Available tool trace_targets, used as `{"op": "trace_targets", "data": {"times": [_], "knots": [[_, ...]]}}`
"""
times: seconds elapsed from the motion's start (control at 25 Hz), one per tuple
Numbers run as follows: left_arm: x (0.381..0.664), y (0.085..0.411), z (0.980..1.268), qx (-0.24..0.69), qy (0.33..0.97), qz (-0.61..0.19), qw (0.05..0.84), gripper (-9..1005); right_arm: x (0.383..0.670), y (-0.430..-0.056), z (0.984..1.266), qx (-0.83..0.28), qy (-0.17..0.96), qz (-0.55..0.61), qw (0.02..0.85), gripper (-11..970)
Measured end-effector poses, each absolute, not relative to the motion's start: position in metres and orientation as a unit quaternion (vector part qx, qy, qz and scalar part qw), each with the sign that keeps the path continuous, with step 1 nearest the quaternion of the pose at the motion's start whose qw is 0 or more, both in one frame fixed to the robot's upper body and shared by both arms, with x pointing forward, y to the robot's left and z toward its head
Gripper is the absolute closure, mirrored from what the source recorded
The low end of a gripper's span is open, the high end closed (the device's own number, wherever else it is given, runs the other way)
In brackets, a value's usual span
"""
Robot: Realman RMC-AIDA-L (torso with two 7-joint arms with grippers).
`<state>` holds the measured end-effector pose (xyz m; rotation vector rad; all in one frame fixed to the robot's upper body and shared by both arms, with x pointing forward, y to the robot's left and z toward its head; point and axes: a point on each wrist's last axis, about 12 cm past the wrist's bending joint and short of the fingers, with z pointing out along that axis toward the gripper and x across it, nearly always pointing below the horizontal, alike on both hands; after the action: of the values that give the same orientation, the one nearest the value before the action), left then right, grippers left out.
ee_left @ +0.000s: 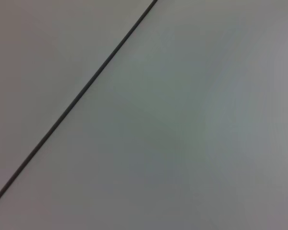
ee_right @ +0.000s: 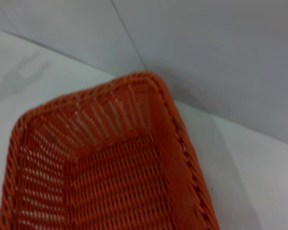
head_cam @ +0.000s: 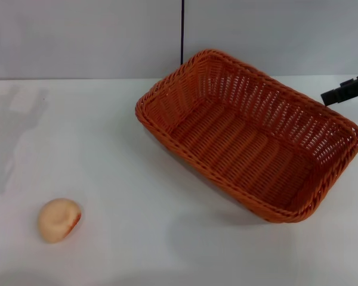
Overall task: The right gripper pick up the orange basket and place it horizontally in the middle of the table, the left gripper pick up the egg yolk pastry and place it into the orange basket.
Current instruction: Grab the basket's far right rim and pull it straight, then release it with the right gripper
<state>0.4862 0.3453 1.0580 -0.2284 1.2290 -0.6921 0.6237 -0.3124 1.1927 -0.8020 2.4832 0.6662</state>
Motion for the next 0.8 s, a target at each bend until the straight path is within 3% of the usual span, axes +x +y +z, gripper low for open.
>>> {"op": "trace_targets", "data": {"times": [0.8], "knots": [[0.493, 0.344, 1.058, -0.108, 0.571, -0.315, 0.751, 154, 0.622, -0.291, 1.159, -0.301, 0.908, 0.215, 0.195, 316]]}}
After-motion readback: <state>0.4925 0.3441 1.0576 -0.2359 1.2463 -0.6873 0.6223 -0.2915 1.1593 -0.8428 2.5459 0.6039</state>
